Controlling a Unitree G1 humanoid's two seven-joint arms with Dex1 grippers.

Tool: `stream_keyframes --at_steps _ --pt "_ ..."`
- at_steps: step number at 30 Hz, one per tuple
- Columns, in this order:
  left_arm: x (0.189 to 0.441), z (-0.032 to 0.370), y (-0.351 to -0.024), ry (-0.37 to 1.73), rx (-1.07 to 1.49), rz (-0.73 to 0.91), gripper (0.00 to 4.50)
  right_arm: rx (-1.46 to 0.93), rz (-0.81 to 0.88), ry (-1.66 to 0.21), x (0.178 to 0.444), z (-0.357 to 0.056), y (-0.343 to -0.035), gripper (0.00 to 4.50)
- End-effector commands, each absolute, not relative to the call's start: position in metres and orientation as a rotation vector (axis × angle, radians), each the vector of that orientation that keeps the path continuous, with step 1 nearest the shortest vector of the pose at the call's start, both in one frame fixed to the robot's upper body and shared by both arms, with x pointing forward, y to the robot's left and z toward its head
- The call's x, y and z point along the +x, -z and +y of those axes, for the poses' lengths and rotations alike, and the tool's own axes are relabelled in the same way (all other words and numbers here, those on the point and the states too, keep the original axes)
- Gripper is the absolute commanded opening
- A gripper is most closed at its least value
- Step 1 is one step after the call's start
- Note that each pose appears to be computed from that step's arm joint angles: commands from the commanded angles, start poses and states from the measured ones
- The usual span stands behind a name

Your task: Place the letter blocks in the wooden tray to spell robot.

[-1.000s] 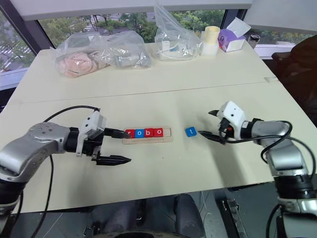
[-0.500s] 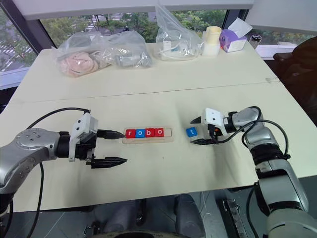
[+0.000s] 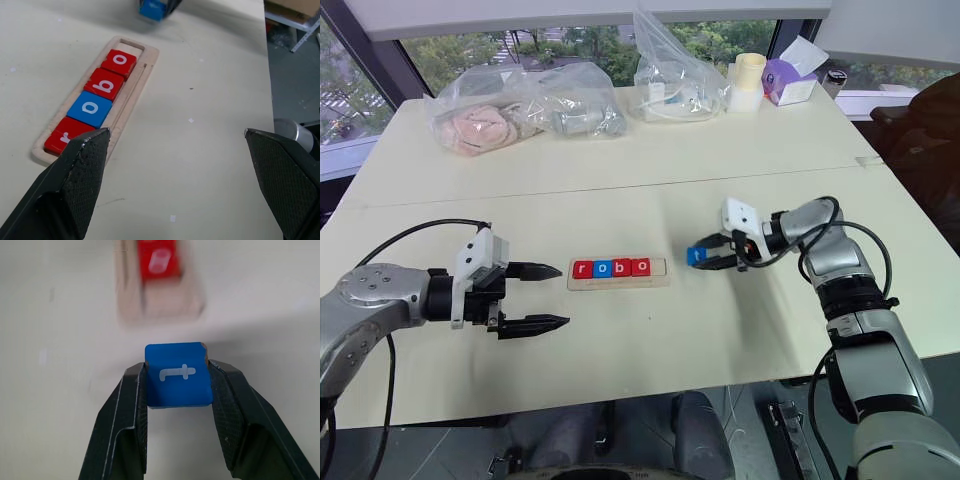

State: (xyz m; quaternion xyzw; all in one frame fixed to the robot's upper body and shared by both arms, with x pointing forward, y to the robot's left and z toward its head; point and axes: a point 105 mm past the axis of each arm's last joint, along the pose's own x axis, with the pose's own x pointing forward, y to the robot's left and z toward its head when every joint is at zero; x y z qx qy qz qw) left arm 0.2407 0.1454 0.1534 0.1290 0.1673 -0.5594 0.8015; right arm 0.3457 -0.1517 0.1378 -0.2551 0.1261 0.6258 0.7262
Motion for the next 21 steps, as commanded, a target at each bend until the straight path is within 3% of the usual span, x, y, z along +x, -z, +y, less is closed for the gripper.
stream_keyframes --at_steps 1,7,21 --pt "0.241 0.141 -0.164 1.212 0.295 0.311 4.5 -0.563 0.23 -1.388 0.343 -0.131 -0.152 1.17" --pt "0.243 0.136 -0.165 1.225 0.291 0.297 4.5 -0.644 0.296 -1.315 0.353 -0.12 -0.129 1.17" --pt "0.242 0.134 -0.161 1.218 0.276 0.295 4.5 -0.636 0.329 -1.376 0.347 -0.107 -0.118 1.17"
